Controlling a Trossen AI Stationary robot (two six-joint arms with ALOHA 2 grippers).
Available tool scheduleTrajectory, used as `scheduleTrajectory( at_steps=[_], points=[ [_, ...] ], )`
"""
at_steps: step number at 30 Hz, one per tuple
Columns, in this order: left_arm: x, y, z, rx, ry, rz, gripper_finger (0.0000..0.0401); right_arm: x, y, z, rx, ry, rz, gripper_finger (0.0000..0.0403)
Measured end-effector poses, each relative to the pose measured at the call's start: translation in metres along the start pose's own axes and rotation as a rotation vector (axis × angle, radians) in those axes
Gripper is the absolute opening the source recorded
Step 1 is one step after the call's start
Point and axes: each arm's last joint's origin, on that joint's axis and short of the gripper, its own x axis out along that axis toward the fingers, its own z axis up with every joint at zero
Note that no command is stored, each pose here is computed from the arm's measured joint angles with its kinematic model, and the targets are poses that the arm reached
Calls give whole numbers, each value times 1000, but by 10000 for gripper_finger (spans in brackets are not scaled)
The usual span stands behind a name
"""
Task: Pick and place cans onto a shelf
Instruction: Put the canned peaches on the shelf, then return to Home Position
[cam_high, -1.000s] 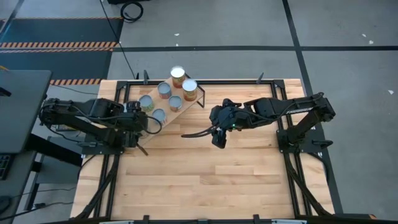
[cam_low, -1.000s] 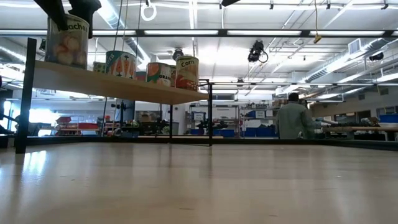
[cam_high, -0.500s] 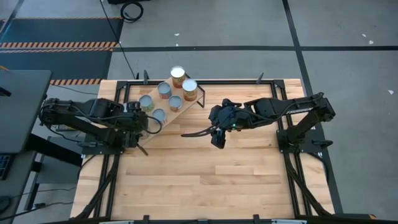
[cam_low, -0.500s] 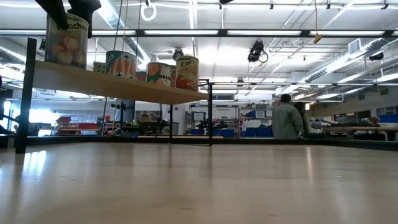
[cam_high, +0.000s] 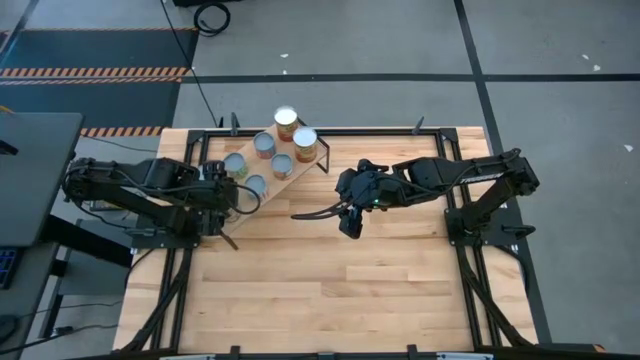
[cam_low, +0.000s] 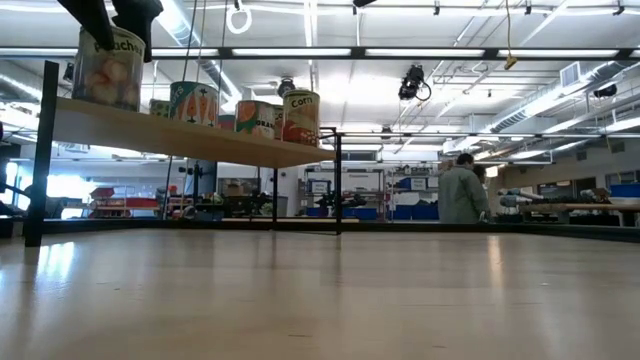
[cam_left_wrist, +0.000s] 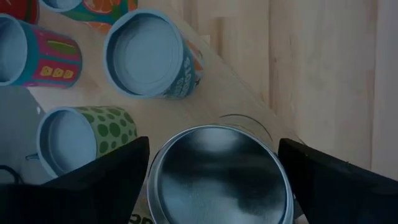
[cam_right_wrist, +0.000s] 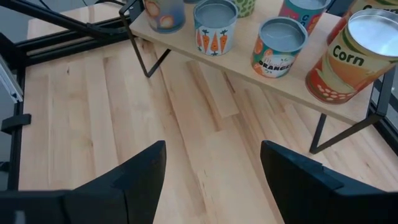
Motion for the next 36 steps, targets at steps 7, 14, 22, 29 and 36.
scheduleTrajectory(
  at_steps=[7,14,22,29,36],
  points=[
    [0,0,0,-5,-1,-12,364,0,1,0,-1,8,19,268],
    [0,0,2,-12,-23,-7,364,0,1,0,-3,10,23,268],
    [-6,2,5,-56,-54,-9,364,-1,2,1,-19,12,71,268],
    [-61,19,25,-214,-363,-43,364,-30,-3,17,-89,-177,129,268],
    [-119,39,33,-454,-763,-81,326,-98,-32,31,-170,-468,146,248]
  ],
)
